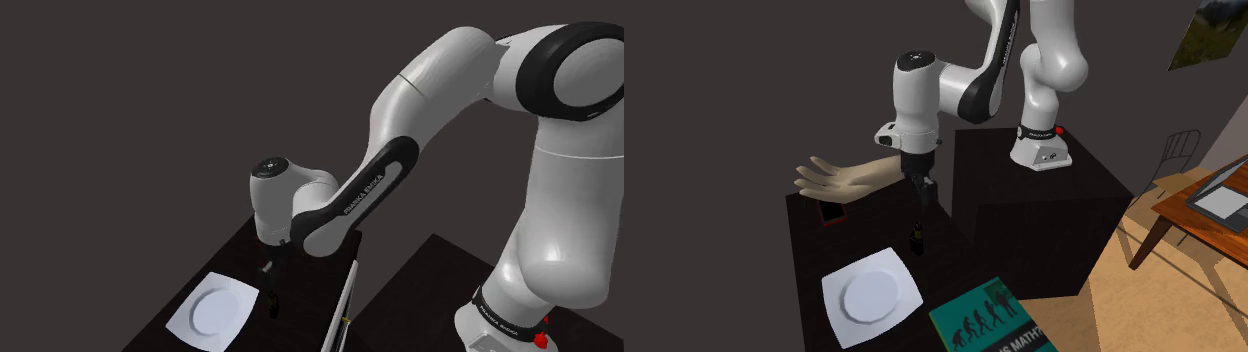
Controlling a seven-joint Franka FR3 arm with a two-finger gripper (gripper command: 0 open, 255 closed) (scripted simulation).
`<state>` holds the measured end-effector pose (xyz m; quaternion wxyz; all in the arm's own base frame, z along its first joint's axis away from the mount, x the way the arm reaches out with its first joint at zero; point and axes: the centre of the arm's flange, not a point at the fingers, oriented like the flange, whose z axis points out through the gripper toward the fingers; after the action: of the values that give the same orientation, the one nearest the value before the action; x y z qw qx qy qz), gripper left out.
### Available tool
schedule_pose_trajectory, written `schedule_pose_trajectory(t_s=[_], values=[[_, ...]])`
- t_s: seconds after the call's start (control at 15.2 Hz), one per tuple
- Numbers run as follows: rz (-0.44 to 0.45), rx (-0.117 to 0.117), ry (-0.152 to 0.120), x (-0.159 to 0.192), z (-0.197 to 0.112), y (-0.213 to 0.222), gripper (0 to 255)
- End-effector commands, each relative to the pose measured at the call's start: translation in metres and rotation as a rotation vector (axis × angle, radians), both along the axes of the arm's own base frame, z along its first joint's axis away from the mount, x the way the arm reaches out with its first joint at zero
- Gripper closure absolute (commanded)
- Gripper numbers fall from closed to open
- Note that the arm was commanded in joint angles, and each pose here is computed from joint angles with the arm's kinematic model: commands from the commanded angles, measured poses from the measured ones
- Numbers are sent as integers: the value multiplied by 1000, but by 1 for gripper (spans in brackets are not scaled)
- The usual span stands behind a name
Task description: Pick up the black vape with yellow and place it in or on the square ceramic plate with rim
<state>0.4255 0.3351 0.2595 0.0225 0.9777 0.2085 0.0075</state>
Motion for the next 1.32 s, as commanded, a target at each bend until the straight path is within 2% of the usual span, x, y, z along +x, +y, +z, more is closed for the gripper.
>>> schedule_pose_trajectory(t_s=[0.0, 0.13, 0.59, 1.12, 1.19, 1.25], values=[[22, -8, 4, 4, -23, 18, 0], [36, -13, 7, 6, -38, 30, 0], [36, -13, 7, 6, -78, 27, 0], [36, -13, 7, 6, -78, 27, 0], [36, -13, 7, 6, -78, 27, 255], [36, -13, 7, 6, -78, 27, 255]])
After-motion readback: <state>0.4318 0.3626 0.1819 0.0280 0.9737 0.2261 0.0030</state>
